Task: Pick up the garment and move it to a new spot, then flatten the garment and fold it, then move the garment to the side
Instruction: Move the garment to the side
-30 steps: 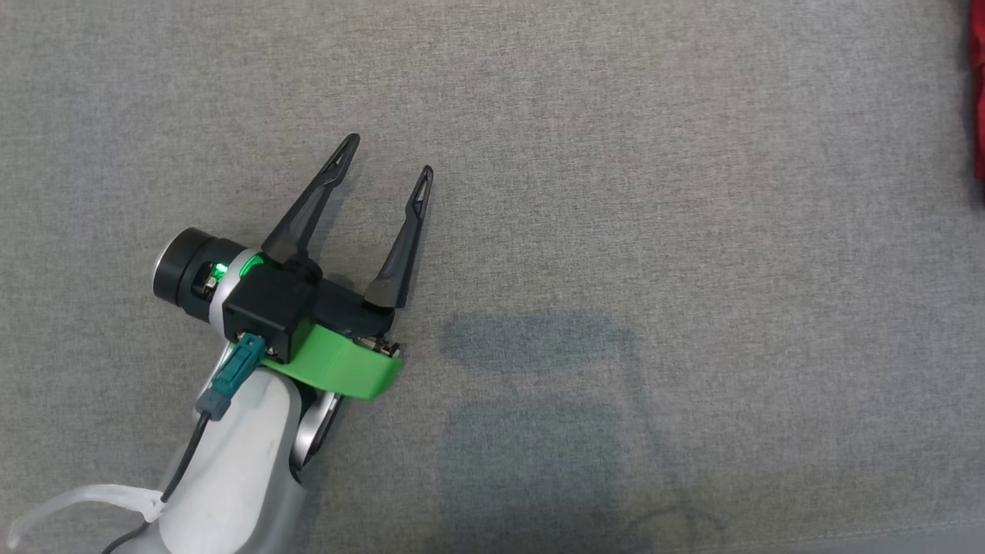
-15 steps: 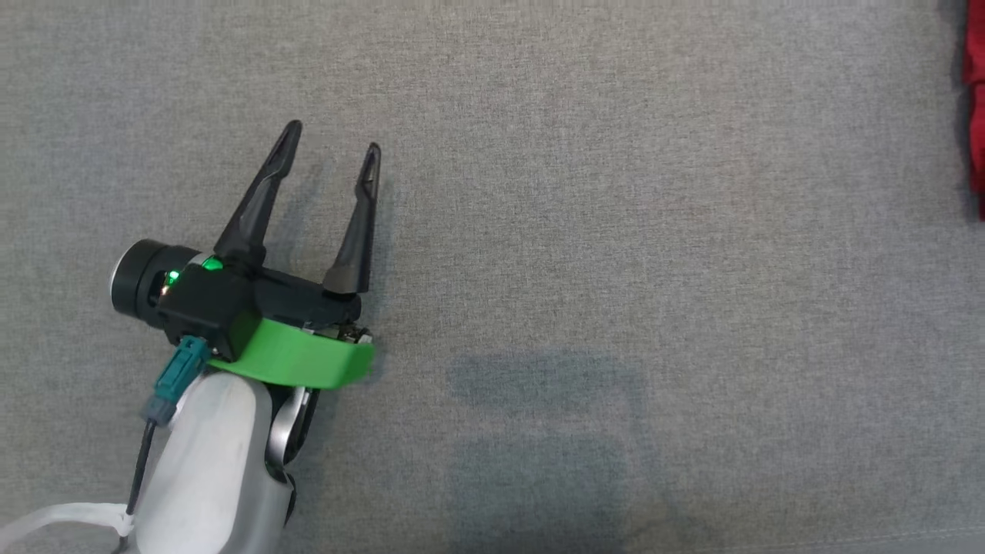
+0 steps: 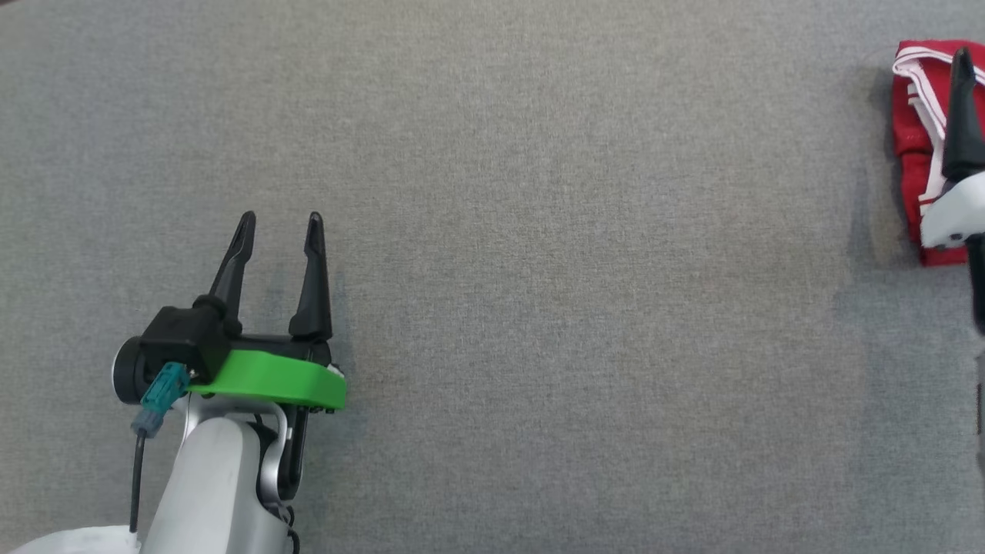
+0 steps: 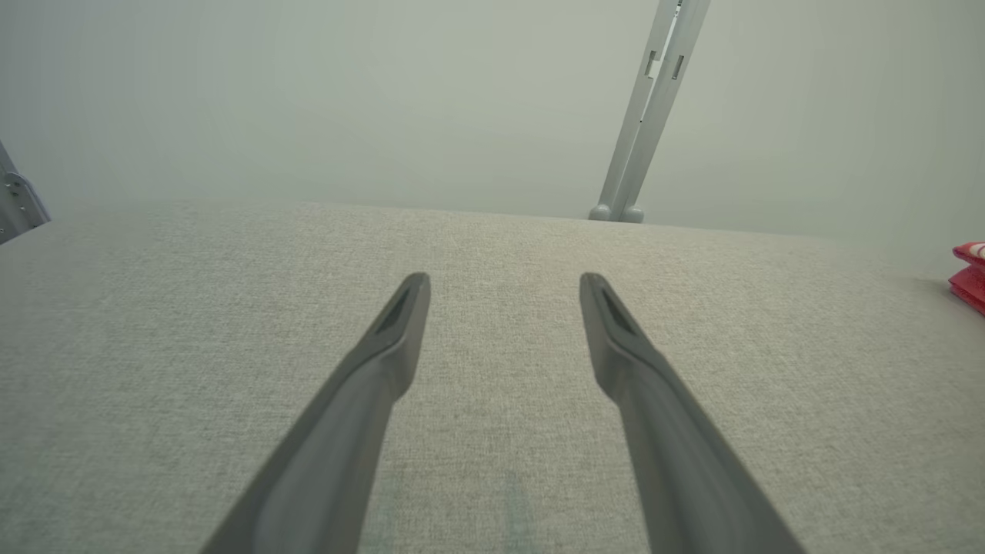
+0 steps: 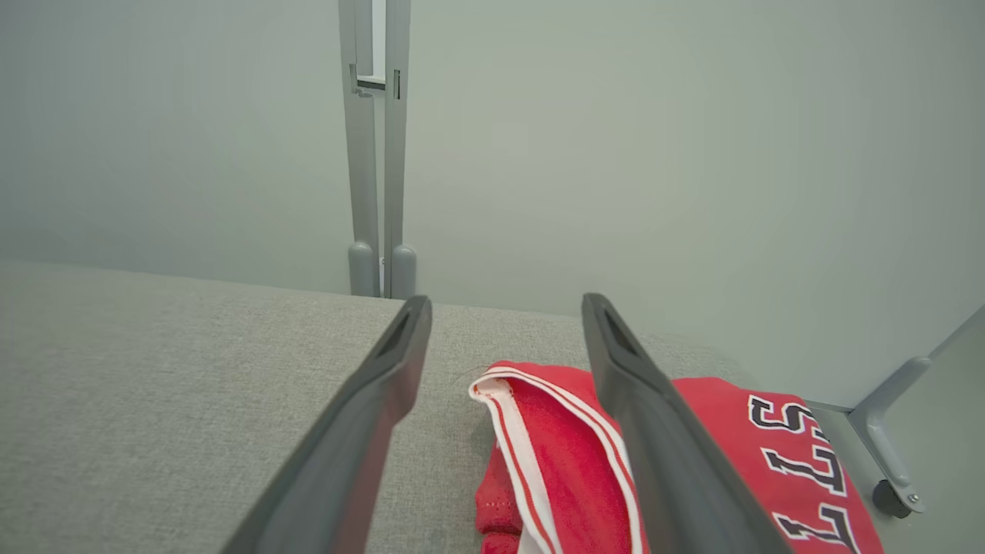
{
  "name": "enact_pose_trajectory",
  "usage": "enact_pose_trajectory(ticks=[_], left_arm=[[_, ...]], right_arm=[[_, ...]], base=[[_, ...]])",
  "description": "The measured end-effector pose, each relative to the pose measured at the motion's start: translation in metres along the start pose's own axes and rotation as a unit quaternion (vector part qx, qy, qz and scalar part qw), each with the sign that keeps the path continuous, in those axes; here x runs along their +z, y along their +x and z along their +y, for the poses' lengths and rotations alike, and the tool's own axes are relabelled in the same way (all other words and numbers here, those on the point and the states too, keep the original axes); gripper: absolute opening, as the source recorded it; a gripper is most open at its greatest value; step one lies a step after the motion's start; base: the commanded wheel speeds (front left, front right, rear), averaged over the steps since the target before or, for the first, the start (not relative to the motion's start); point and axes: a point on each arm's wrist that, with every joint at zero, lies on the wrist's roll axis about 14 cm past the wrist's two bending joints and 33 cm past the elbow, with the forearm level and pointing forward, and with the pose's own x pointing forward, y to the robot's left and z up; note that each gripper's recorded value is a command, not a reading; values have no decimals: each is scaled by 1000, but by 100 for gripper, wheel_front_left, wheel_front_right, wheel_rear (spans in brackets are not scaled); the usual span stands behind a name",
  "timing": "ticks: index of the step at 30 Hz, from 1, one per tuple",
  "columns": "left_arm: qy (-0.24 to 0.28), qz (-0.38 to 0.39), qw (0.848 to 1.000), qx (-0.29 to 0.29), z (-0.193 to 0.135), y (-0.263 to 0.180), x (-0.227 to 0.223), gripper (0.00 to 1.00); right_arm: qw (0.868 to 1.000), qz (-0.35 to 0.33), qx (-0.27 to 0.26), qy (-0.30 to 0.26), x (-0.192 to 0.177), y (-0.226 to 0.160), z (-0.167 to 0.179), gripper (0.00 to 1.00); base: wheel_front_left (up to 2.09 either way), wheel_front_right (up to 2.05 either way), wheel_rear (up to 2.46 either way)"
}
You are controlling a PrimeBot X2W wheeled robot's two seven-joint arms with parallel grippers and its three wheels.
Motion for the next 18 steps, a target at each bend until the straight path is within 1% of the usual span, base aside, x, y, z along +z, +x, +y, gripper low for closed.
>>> enact_pose_trajectory(ticks=[1,5,8,11,15,18], left_arm=[[1,-6,1000,8,4,-3,6,100],[-8,-6,999,37,16,-24,12,100],[-11,-8,998,65,27,-40,16,100],[-24,-28,994,101,41,-54,30,100],[-27,-54,993,97,38,-69,47,100],[-20,-49,994,99,39,-84,44,100]], right_arm=[[1000,-12,-2,26,4,-6,5,100],[996,-39,16,82,15,-31,36,100],[991,-56,30,116,27,-49,57,100],[986,-67,40,148,36,-66,70,100],[979,-91,39,179,48,-87,73,100],[977,-85,46,190,44,-102,80,100]], base=[[0,0,0],[0,0,0],[0,0,0],[0,0,0],[0,0,0],[0,0,0]])
